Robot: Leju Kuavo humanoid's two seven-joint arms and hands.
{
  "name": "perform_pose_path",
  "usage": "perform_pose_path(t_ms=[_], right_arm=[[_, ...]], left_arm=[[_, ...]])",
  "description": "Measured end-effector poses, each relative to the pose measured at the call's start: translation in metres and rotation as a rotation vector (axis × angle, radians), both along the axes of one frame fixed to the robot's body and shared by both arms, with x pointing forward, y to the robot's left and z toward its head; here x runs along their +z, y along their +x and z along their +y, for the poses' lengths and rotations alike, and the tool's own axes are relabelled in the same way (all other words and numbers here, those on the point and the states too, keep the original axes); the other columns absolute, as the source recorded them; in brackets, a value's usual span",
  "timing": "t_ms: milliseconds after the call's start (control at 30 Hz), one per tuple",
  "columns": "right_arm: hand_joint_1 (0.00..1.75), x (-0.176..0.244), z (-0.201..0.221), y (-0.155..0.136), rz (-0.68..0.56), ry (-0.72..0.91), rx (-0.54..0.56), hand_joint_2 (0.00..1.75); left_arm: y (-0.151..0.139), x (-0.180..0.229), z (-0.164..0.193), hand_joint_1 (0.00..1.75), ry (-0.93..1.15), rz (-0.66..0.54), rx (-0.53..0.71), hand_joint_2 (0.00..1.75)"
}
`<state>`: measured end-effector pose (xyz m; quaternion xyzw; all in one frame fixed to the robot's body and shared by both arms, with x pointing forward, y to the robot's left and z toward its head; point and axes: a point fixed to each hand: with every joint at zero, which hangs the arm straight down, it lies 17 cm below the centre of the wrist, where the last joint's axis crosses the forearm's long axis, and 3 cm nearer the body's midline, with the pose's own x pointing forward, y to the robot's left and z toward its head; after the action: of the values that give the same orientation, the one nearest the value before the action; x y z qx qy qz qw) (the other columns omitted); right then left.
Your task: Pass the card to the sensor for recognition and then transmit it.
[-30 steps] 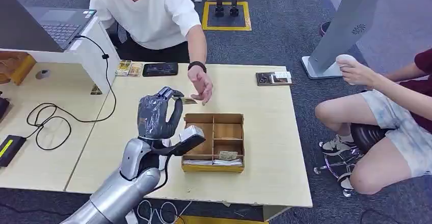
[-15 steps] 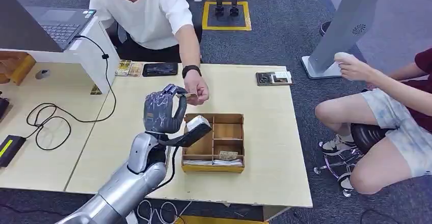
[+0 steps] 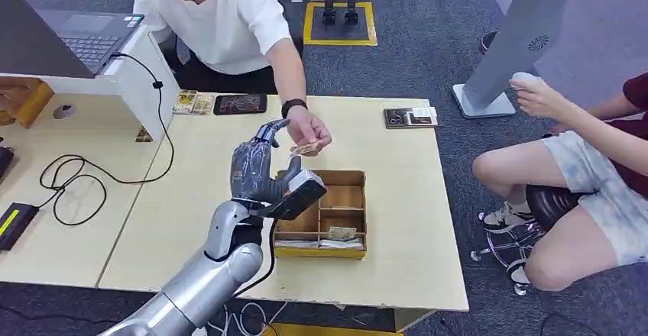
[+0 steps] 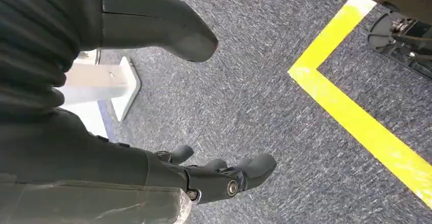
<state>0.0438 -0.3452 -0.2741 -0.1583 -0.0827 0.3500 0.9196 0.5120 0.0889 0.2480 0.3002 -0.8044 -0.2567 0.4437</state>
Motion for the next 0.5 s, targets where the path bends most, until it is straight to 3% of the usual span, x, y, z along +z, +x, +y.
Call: perform_pose_path(t_ms=[500], right_arm=[[0.00,0.0002,0.0038,-0.0062,0.001,0.005,-0.036,1.75]], left_arm=[[-0.0083,0.0094,-0.0051,0.00,-0.070,-0.022,-0.042,1.75]])
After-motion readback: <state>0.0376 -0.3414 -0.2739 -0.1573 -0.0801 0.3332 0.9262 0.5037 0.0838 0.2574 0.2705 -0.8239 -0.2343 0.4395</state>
